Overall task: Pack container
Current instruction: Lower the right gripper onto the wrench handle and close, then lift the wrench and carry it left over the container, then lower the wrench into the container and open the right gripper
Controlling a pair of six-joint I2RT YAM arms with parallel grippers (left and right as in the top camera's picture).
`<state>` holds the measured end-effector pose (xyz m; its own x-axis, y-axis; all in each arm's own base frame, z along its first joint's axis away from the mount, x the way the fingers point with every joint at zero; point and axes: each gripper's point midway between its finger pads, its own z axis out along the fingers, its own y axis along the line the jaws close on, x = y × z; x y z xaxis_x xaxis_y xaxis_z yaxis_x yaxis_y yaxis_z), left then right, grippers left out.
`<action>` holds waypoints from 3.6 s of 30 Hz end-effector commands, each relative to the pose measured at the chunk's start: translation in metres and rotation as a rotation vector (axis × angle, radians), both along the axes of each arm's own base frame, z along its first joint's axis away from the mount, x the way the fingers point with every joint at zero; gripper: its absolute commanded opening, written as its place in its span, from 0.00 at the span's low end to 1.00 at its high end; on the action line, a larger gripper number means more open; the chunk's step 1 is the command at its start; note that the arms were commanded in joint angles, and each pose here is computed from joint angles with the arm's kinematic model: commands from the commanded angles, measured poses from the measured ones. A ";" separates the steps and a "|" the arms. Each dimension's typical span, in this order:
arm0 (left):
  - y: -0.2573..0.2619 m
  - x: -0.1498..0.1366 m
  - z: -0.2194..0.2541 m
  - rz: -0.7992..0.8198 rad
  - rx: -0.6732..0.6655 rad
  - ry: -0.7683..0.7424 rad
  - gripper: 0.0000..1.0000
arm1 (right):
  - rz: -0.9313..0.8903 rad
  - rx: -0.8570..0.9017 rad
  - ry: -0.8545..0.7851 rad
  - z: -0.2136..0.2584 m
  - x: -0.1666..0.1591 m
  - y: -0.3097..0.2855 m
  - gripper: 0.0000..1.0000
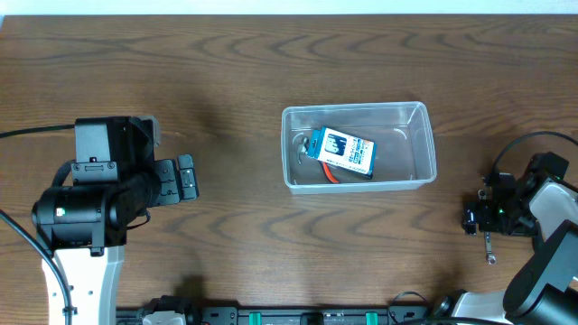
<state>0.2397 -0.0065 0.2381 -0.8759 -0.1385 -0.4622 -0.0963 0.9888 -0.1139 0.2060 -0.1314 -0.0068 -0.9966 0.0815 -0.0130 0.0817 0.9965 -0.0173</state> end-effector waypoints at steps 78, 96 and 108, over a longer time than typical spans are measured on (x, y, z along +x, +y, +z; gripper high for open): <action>0.004 0.001 0.005 0.020 0.010 -0.016 0.98 | 0.882 -0.236 -0.432 0.157 0.193 0.149 0.16; 0.004 0.001 0.005 0.020 0.010 -0.016 0.98 | 1.144 -0.250 -0.531 0.167 0.195 0.239 0.15; 0.004 0.001 0.005 0.020 0.010 -0.016 0.98 | 0.797 -0.348 -0.631 0.187 0.225 0.208 0.34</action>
<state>0.2397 -0.0065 0.2382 -0.8756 -0.1385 -0.4628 -0.0962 0.9888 -0.1139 0.4214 0.0979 0.1681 -0.4693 -0.7820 -0.4101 -0.6292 0.6220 -0.4660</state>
